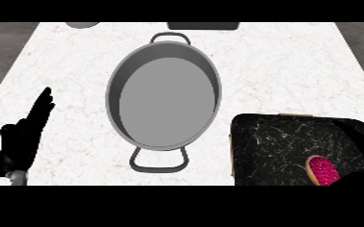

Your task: Pick the cupcake from the tray and place it in the pot

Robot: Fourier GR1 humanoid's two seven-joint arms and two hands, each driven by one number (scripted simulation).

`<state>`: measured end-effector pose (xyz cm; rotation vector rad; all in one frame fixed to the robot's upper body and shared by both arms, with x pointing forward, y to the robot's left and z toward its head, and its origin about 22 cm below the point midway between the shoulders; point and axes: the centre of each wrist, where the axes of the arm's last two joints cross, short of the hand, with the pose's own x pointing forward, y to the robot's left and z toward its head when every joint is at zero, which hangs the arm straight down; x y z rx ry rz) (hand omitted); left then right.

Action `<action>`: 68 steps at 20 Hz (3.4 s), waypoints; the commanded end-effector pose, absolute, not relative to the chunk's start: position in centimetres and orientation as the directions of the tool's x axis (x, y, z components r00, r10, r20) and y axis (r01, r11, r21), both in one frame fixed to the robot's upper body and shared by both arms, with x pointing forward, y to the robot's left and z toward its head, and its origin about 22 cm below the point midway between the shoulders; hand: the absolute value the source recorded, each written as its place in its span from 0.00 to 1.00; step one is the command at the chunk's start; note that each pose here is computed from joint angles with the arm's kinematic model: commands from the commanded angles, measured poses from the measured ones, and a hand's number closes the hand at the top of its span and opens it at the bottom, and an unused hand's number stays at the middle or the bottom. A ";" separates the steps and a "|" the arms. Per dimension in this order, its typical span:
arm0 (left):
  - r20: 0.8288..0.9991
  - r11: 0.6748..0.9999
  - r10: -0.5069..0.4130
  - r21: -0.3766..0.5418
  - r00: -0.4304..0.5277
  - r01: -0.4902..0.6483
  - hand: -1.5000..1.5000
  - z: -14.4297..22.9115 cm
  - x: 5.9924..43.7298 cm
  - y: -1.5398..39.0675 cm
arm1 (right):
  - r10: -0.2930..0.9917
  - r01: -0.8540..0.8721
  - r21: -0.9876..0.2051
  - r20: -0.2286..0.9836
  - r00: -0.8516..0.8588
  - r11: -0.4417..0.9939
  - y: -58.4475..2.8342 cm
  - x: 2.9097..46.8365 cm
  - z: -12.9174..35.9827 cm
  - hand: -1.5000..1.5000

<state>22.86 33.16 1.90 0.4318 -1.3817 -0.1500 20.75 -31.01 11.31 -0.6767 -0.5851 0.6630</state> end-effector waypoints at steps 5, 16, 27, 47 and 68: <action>0.920 0.917 -0.346 0.373 0.183 -0.143 0.50 2.0 20.2 32.4 | 0.688 -0.419 -0.701 0.140 0.712 0.577 -31.4 22.0 9.9 0.00; 0.919 0.916 -0.340 0.372 0.201 -0.148 0.50 1.1 22.5 32.8 | 0.688 -0.439 -0.694 0.113 0.716 0.571 -29.5 23.1 4.6 0.00; 0.918 0.913 -0.351 0.380 0.186 -0.151 0.50 1.5 21.7 33.5 | 0.769 -0.494 -0.700 0.122 0.628 0.515 -30.3 23.1 4.2 1.00; 0.909 0.917 -0.384 0.396 0.162 -0.048 0.50 2.8 25.3 31.1 | 0.877 -0.328 -0.945 0.172 -0.448 0.018 -0.5 16.8 11.5 1.00; 0.916 0.916 -0.361 0.384 0.176 -0.115 0.50 2.4 24.9 31.4 | 0.823 0.189 -0.843 0.400 -0.404 0.503 4.2 19.2 19.4 1.00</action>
